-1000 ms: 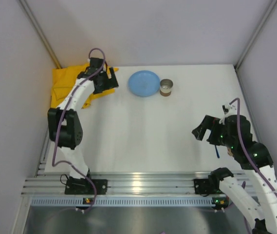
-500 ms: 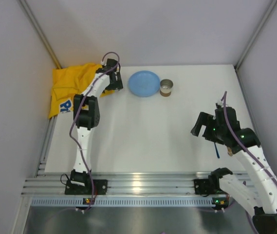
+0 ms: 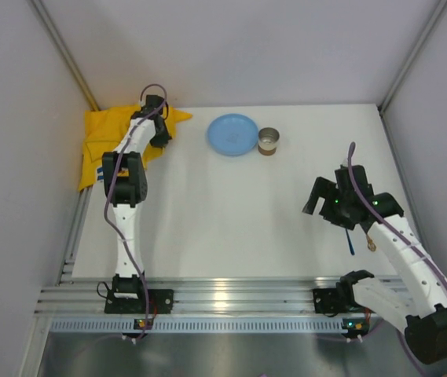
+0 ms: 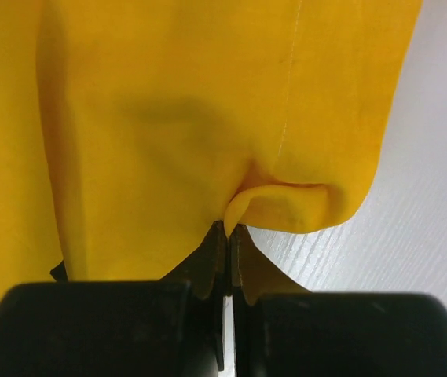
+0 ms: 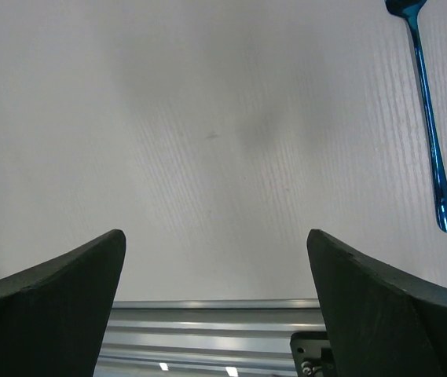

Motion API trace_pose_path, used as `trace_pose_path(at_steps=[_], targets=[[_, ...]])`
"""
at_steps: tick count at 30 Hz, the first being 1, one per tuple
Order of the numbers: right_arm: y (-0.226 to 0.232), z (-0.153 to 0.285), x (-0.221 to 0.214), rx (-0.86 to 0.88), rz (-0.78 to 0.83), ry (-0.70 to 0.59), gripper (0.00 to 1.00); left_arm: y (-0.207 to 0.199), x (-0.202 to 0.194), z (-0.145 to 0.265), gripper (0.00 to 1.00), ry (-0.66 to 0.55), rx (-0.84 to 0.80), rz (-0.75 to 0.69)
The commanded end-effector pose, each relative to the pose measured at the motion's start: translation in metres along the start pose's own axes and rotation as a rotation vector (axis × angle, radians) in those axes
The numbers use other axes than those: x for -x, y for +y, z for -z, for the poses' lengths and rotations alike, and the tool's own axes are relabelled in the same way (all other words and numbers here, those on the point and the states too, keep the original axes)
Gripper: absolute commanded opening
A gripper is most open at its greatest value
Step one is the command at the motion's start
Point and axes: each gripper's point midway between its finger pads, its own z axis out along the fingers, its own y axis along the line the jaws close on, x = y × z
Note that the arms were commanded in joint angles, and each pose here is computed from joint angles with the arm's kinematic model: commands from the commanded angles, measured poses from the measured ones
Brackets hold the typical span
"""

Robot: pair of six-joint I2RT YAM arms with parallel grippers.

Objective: Set the dinner table for one person

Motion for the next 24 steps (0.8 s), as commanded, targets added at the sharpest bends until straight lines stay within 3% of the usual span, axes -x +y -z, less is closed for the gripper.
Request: trace_pose_path(at_steps=[1, 6, 8, 12, 17, 24], targets=[[0.016, 0.002, 0.014, 0.052, -0.010, -0.039, 1.00, 0.019, -0.031, -0.002, 0.00, 0.104, 0.024, -0.035], [0.022, 0.003, 0.012, 0.089, 0.000, -0.021, 1.00, 0.022, -0.021, 0.054, 0.00, 0.061, 0.002, -0.018], [0.024, 0.006, 0.011, 0.106, 0.014, -0.018, 1.00, 0.030, -0.042, 0.064, 0.00, 0.095, 0.017, -0.011], [0.023, 0.017, 0.009, 0.135, 0.033, -0.052, 1.00, 0.026, -0.059, 0.131, 0.00, 0.040, 0.002, -0.046], [0.012, 0.028, -0.007, 0.139, 0.070, -0.044, 1.00, -0.004, -0.122, 0.191, 0.00, 0.077, -0.045, -0.115], [-0.006, 0.046, -0.027, 0.159, 0.113, -0.084, 1.00, -0.088, -0.241, 0.270, 0.00, 0.135, -0.173, -0.196]])
